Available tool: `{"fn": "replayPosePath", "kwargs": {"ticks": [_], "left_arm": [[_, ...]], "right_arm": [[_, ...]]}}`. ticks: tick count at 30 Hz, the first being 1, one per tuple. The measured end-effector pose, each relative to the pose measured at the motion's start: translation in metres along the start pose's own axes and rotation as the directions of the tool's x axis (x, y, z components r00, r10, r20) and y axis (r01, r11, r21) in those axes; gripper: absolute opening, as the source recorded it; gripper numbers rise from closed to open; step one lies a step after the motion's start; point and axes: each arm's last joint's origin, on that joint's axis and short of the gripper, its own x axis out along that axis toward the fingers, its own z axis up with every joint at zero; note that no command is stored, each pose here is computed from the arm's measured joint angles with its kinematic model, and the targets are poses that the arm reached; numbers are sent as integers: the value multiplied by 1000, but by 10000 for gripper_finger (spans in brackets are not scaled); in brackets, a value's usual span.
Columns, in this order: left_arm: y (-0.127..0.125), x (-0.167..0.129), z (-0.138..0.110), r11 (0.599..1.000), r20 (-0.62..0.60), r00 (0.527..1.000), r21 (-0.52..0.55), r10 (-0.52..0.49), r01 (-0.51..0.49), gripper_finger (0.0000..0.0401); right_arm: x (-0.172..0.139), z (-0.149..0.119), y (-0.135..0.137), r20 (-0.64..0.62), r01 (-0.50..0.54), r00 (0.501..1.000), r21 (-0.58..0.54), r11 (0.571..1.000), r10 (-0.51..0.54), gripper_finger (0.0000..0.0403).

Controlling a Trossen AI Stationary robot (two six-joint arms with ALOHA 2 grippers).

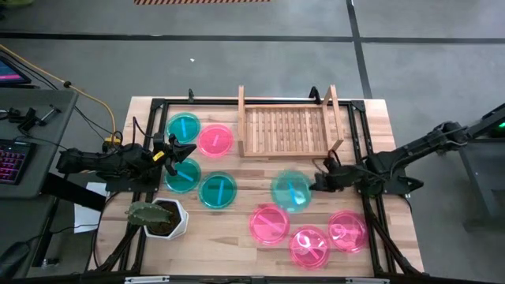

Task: Place and stack plates onto a shelf
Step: Put the blue plate on the shelf

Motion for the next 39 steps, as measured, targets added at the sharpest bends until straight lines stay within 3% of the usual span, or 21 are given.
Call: {"fn": "replayPosePath", "kwargs": {"ticks": [3, 5, 9, 12, 15, 19, 27, 32, 35, 39], "left_arm": [[0, 0, 0, 1000, 0, 1000, 0, 0, 0, 1], [0, 0, 0, 1000, 0, 1000, 0, 0, 0, 1], [0, 0, 0, 1000, 0, 1000, 0, 0, 0, 1], [0, 0, 0, 1000, 0, 1000, 0, 0, 0, 1], [0, 0, 0, 1000, 0, 1000, 0, 0, 0, 1], [0, 0, 0, 1000, 0, 1000, 0, 0, 0, 1], [0, 0, 0, 1000, 0, 1000, 0, 0, 0, 1], [0, 0, 0, 1000, 0, 1000, 0, 0, 0, 1], [0, 0, 0, 1000, 0, 1000, 0, 0, 0, 1], [0, 0, 0, 1000, 0, 1000, 0, 0, 0, 1]], "right_arm": [[1, 10, 9, 172, -92, 982, 48, 995, 83, 0], [2, 17, 11, 328, -135, 940, 96, 986, 97, 0], [9, 28, 11, 601, -223, 797, 186, 957, 69, 0], [18, 31, 8, 709, -271, 704, 227, 935, 33, 0], [33, 31, 2, 747, -294, 665, 279, 914, -14, 0], [55, 30, 6, 755, -268, 651, 329, 905, -81, 0], [88, 49, 20, 764, -110, 568, 440, 891, -307, 0], [86, 70, 28, 784, -85, 492, 475, 876, -378, 0], [78, 83, 26, 772, -2, 436, 516, 857, -463, 0], [72, 93, 23, 728, 71, 412, 573, 816, -548, 0]]}}
